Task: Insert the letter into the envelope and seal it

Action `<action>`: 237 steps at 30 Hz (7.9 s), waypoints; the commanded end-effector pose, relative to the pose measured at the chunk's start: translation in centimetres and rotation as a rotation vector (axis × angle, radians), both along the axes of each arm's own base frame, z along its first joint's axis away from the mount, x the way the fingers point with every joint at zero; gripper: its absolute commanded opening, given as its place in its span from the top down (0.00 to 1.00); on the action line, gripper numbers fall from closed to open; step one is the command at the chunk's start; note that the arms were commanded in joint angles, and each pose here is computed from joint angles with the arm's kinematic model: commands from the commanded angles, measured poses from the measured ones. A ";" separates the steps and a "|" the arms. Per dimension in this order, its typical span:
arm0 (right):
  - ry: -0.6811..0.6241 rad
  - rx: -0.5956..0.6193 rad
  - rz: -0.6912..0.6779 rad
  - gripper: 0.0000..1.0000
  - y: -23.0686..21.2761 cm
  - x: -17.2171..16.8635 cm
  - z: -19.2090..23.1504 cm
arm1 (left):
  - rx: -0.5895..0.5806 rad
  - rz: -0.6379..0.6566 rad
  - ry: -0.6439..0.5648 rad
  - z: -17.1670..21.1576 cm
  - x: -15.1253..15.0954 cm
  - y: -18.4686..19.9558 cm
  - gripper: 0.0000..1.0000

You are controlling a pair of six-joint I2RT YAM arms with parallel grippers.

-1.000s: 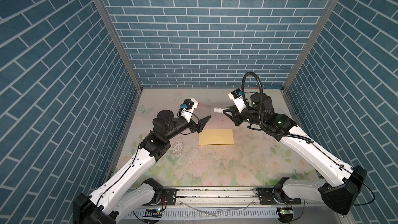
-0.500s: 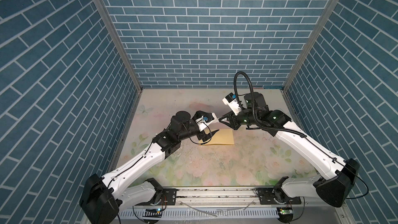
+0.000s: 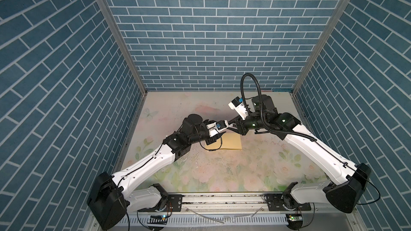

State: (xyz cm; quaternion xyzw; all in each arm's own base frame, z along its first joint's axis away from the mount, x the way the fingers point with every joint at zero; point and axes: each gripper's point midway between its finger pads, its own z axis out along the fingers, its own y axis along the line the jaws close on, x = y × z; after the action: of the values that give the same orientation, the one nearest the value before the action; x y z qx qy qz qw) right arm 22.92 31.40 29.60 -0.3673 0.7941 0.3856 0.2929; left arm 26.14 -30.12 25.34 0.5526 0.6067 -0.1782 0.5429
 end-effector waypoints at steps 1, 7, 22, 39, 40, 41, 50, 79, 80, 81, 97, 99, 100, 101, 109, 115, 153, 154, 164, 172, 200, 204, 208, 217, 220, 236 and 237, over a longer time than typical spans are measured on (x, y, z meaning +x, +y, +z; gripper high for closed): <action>-0.004 0.051 0.006 1.00 0.4 -0.1 2.4 | -0.008 -0.022 -0.029 0.7 -0.2 -0.6 0.77; -0.031 0.060 -0.009 0.93 0.2 0.1 2.7 | -0.048 -0.022 -0.039 1.0 -0.5 -0.8 1.00; -0.217 0.202 -0.041 0.30 -1.6 -1.1 4.8 | -0.346 -0.025 0.056 3.8 -1.6 -1.2 1.00; -0.208 0.206 0.025 0.50 0.8 -1.2 3.9 | -0.420 -0.051 0.122 4.7 -1.3 -2.0 1.00; -0.207 0.204 0.027 0.52 0.9 -1.2 3.9 | -0.423 -0.051 0.119 4.9 -1.3 -2.0 1.00; -0.205 0.200 0.028 0.56 1.0 -1.3 3.6 | -0.423 -0.049 0.120 4.9 -1.3 -2.0 1.00; -0.208 0.179 -0.017 0.99 0.7 -0.8 2.6 | -0.410 -0.002 0.136 4.0 -0.7 -1.7 0.75; -0.159 -0.230 -0.590 1.00 -4.9 8.2 -12.4 | -0.290 0.802 0.812 -14.9 4.4 6.0 0.54; -0.156 -0.226 -0.595 1.00 -4.8 8.3 -12.6 | -0.271 0.802 0.830 -15.8 4.3 5.8 0.54; -0.160 -0.223 -0.600 1.00 -4.9 8.3 -12.6 | -0.253 0.804 0.838 -16.4 4.2 5.6 0.54; -0.153 -0.140 -0.677 1.00 -6.0 8.0 -13.6 | -0.073 0.799 0.883 -21.9 1.0 3.0 0.51; -0.151 -0.151 -0.679 1.00 -6.2 8.0 -13.8 | -0.066 0.788 0.880 -22.0 0.4 2.4 0.51; -0.148 -0.156 -0.682 1.00 -6.3 8.0 -13.9 | -0.061 0.784 0.878 -22.1 0.2 2.1 0.51; -0.144 -0.162 -0.687 1.00 -6.4 8.0 -14.0 | -0.057 0.777 0.880 -22.2 -0.2 1.8 0.51; -0.118 -0.196 -0.712 1.00 -7.0 8.0 -14.7 | -0.061 0.743 0.910 -22.7 -1.3 -1.0 0.52; -0.101 -0.189 -0.706 1.00 -7.0 7.8 -14.9 | -0.088 0.721 0.928 -22.4 -1.5 -2.5 0.53; -0.226 -0.203 -0.569 1.00 2.5 6.8 -17.0 | -0.345 1.062 1.187 -23.0 1.2 5.2 1.00; -0.226 -0.205 -0.567 1.00 2.6 6.8 -17.0 | -0.347 1.066 1.196 -23.3 1.1 5.3 1.00; -0.217 -0.233 -0.546 1.00 3.3 6.4 -18.2 | -0.340 1.156 1.226 -25.3 0.5 6.7 1.00; -0.206 -0.283 -0.528 1.00 3.5 6.1 -19.9 | -0.340 1.168 1.232 -25.7 0.5 6.9 1.00; -0.198 -0.516 -0.594 1.00 -1.9 6.4 -23.4 | -0.231 1.261 1.235 -27.4 -0.2 8.2 1.00; -0.194 -0.533 -0.606 1.00 -2.9 6.4 -23.8 | -0.222 1.268 1.232 -27.6 -0.2 8.3 1.00; -0.189 -0.547 -0.619 1.00 -3.9 6.4 -24.0 | -0.216 1.277 1.229 -27.7 -0.3 8.5 1.00; -0.187 -0.589 -0.640 1.00 -5.8 6.5 -24.4 | -0.204 1.290 1.230 -28.2 -0.5 8.8 1.00; -0.194 -0.619 -0.653 1.00 -6.9 6.5 -24.6 | -0.203 1.292 1.228 -28.2 -0.6 8.9 1.00; -0.139 -0.468 -0.644 1.00 -3.5 7.1 -23.3 | -0.215 1.280 1.245 -28.4 -0.6 8.5 1.00; -0.137 -0.453 -0.638 1.00 -2.9 7.1 -23.2 | -0.215 1.280 1.247 -28.4 -0.6 8.5 1.00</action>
State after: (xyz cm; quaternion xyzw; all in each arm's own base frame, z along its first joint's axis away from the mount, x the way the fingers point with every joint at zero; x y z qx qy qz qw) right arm 30.42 28.10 7.63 -0.1779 0.9036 0.0733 0.3827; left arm 28.57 -25.58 1.83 -0.1270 0.9324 -0.2604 0.2162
